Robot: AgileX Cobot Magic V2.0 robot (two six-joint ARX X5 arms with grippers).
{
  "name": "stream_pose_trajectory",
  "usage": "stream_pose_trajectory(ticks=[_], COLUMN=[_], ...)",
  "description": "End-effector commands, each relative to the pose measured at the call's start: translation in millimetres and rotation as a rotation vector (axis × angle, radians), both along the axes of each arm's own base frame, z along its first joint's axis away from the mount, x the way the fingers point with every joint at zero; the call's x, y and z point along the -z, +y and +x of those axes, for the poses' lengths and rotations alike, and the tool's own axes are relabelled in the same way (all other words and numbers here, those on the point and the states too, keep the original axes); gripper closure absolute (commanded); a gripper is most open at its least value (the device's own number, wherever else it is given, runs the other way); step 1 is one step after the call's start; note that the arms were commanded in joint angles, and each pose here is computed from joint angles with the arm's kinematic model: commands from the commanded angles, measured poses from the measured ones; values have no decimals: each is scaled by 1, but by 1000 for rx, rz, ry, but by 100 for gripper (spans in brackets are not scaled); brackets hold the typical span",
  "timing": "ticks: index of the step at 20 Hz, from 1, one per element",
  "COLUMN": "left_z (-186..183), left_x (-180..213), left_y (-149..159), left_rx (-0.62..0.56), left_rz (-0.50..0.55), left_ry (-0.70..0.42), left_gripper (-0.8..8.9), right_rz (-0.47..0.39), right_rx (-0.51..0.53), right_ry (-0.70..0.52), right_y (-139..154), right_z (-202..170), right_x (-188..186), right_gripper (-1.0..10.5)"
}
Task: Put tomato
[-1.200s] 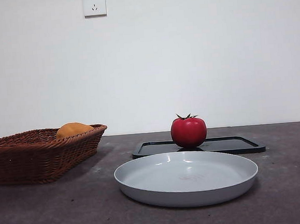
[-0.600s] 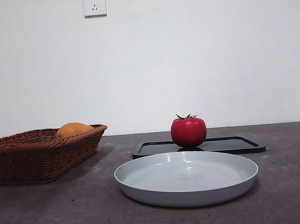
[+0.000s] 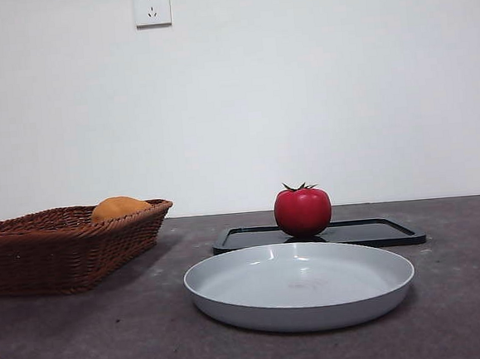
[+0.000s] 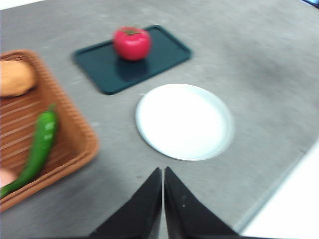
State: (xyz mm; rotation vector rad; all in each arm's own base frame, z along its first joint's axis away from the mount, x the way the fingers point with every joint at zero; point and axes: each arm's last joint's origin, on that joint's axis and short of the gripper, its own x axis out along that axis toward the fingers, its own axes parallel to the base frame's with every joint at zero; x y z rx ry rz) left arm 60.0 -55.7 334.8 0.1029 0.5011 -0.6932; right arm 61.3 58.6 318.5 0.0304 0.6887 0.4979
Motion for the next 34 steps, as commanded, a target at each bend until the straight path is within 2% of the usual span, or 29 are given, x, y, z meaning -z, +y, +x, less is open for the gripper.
stream_pose_trajectory(ticks=[1,5,9,13,16,23,28,34], left_z=[7,30,47,47,43,41,38,35], left_x=[-2,5,46,98,133,172,177,186], left_y=[4,18,37,52,59,60,60,59], left_rx=[-81,-310,-548,-698,-773,-795,-787,-764], left_rz=[-8,-24,-87,-142,-204,-206,-160,-90], left_ry=[-46,-230,-331,-436,-443,-401,-384,-304], left_gripper=[807,807,807,807,807,807,807,807], right_rz=[15,15,15,15,15,15,15,15], right_rx=[-1,-1,-1,-1,-1,-1,-1,-1], right_ry=[-7,-7,-7,-7,-7,-7,-7,-7], right_y=[1,1,1,1,1,1,1,1], right_z=[0,0,0,0,0,0,0,0], right_x=[-3,-3,-3,-3,-3,-3,-3,-3], right_gripper=[928,928,928,928,928,928,928,928])
